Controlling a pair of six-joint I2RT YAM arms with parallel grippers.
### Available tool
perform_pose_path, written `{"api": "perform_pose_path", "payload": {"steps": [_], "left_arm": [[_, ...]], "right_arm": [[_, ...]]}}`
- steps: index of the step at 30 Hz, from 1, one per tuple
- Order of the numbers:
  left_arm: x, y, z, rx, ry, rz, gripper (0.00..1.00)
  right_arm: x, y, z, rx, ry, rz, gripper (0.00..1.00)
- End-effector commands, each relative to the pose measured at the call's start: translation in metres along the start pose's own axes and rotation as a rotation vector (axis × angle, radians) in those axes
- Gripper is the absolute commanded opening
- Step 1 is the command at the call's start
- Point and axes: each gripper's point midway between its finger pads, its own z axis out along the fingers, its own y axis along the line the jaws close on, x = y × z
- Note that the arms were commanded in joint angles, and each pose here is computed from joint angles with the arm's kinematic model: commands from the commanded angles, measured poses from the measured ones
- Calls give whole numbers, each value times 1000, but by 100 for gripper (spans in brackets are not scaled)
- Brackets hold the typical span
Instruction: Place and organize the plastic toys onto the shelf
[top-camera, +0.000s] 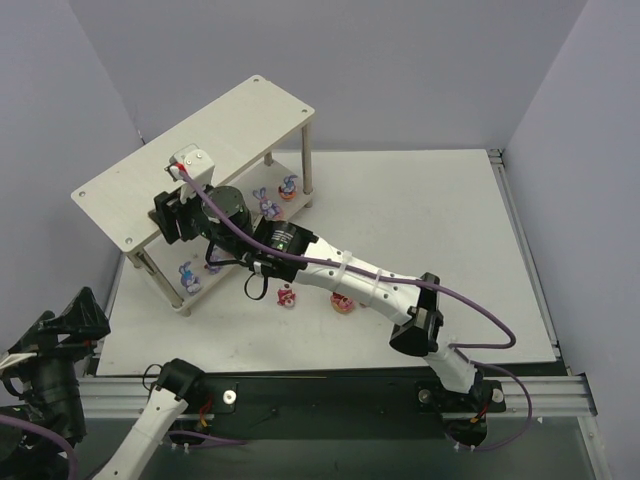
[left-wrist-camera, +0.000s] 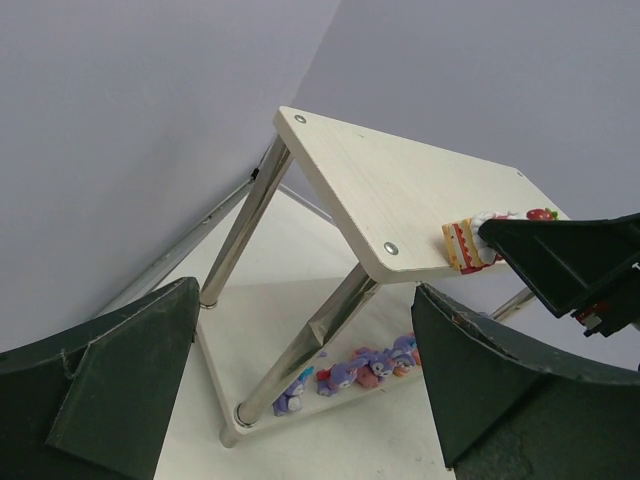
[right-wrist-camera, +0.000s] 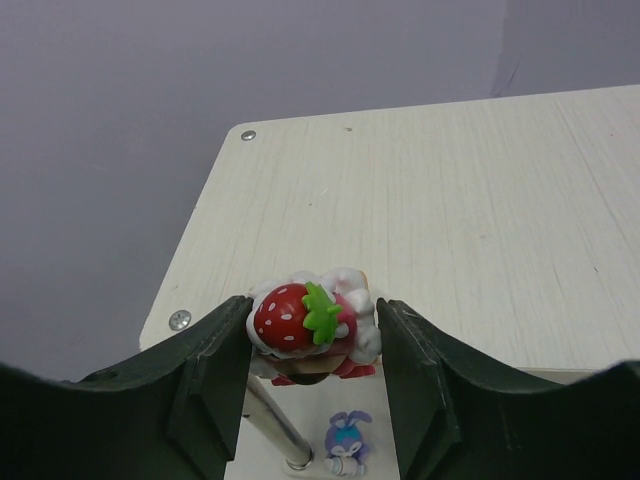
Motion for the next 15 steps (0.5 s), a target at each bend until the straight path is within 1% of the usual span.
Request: {"api": "perform_pose_path", "payload": {"steps": [1, 4, 8, 15], "left_arm": [[-4, 8, -3, -13, -5, 20, 97], [-3, 9, -3, -13, -5, 16, 97], [1, 8, -2, -9, 4, 16, 97], [5, 9, -1, -8, 10, 14, 97]], "right_arm": [[-39, -2, 7, 25, -144, 24, 0], [-31, -6, 14, 44, -147, 7, 2], [-28, -13, 22, 66, -163, 1, 9], [-18, -21, 27, 70, -140, 30, 17]]}}
